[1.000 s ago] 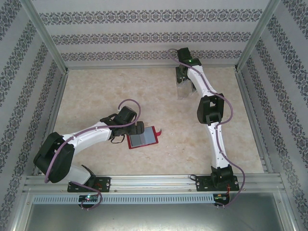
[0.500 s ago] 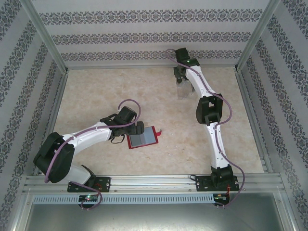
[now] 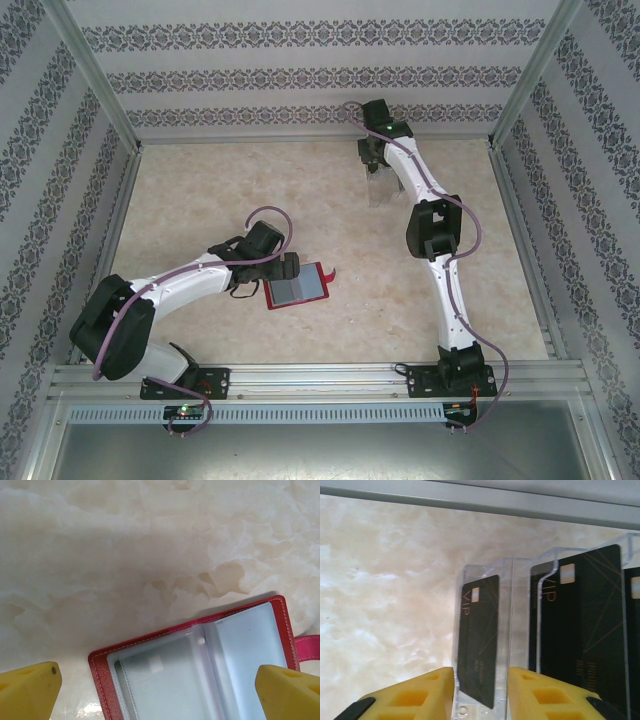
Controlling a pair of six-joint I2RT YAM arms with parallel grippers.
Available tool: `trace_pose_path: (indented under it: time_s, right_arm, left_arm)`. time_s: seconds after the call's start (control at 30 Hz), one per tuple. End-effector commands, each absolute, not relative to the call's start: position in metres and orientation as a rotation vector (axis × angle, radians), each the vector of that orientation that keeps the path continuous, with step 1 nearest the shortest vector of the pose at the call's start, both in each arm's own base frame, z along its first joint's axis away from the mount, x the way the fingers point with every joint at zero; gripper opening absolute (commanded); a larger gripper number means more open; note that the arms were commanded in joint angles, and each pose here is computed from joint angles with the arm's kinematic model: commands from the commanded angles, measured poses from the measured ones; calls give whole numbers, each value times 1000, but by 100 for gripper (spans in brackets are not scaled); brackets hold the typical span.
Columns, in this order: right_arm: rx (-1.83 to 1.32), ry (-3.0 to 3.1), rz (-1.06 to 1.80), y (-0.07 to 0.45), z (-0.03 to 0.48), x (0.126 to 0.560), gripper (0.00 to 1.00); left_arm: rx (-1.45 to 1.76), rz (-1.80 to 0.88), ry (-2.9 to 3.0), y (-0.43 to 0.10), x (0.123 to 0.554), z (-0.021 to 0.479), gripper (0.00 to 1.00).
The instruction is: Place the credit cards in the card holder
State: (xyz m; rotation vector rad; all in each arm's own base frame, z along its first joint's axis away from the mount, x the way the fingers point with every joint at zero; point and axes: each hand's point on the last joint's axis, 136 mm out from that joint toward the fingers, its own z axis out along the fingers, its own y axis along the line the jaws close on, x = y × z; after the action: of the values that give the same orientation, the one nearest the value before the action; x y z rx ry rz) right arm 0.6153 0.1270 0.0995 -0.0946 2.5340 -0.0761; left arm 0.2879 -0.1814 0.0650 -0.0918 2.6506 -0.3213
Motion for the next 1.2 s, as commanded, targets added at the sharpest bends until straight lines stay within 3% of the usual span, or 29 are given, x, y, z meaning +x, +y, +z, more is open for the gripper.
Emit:
trace_pose_path:
  time_s: [0.0,0.33,0.87,1.17]
  right_arm:
    - [-88,2443,-48,135,147,618,34]
    - [-71,2422,-194,113,142,627,34]
    - [-81,2471,-187,116,101,633,34]
    - [-79,2485,-203,111,95,632,26]
  left_arm:
    - [-67,-316,2643,-181,292,68,100]
    - [-67,-311,2642,-179,290,68,100]
    - [-76,-300,2644,-176,289,69,100]
    - [-79,-298,2644,-175,289,67,100]
